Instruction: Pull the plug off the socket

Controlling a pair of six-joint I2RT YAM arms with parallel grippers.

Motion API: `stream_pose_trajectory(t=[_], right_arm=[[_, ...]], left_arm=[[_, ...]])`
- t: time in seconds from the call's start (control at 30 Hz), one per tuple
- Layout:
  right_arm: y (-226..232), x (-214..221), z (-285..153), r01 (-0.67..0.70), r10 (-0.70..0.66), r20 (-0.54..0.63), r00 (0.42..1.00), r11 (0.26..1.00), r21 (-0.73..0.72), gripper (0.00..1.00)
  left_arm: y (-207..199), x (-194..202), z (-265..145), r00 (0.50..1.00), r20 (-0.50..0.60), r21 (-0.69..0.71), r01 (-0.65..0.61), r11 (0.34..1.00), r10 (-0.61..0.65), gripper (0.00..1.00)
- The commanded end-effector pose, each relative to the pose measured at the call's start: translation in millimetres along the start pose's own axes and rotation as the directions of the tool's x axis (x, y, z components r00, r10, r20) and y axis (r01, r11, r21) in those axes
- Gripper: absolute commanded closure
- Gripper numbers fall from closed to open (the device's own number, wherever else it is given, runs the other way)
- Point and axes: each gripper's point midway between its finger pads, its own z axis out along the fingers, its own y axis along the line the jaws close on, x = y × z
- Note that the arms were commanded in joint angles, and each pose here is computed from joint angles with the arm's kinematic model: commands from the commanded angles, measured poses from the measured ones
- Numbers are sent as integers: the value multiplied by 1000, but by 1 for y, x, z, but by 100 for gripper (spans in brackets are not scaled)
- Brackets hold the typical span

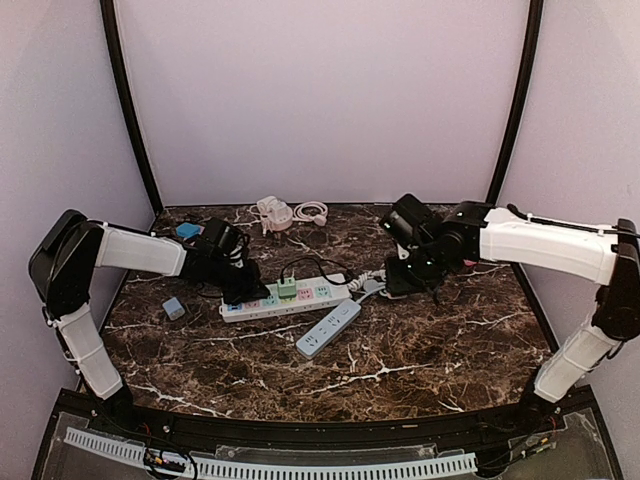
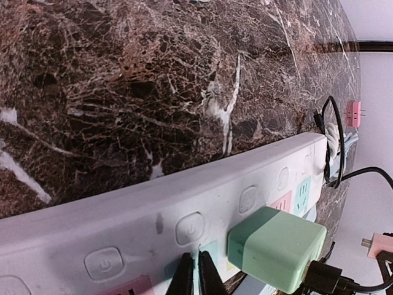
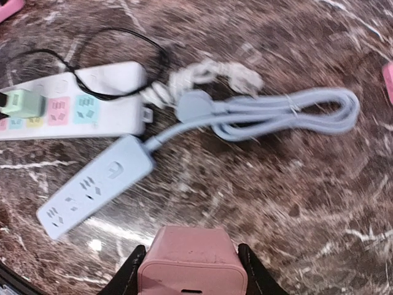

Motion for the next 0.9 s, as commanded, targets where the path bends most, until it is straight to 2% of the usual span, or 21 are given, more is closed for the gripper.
stream_pose_trajectory(t=[0.0,0.2,0.4,0.87], right_arm=[[-57,63,-9,-91,109,-165,980,990,108,86],[-86,119,-15,-222,230,-284,931,973,63,84],[-95,148,-4,-259,260,-369,892,964,54,83],[-80,148,39,-260,245,-424,872,965,23,74]], left_arm=[[18,17,2,997,-72,-127,-32,991,23,95],[-3,6,-8,997,-46,-91,-73,993,69,95],[-13,3,-19,996,-21,-68,-87,994,86,94],[-13,7,-42,995,15,-71,-98,993,100,90]])
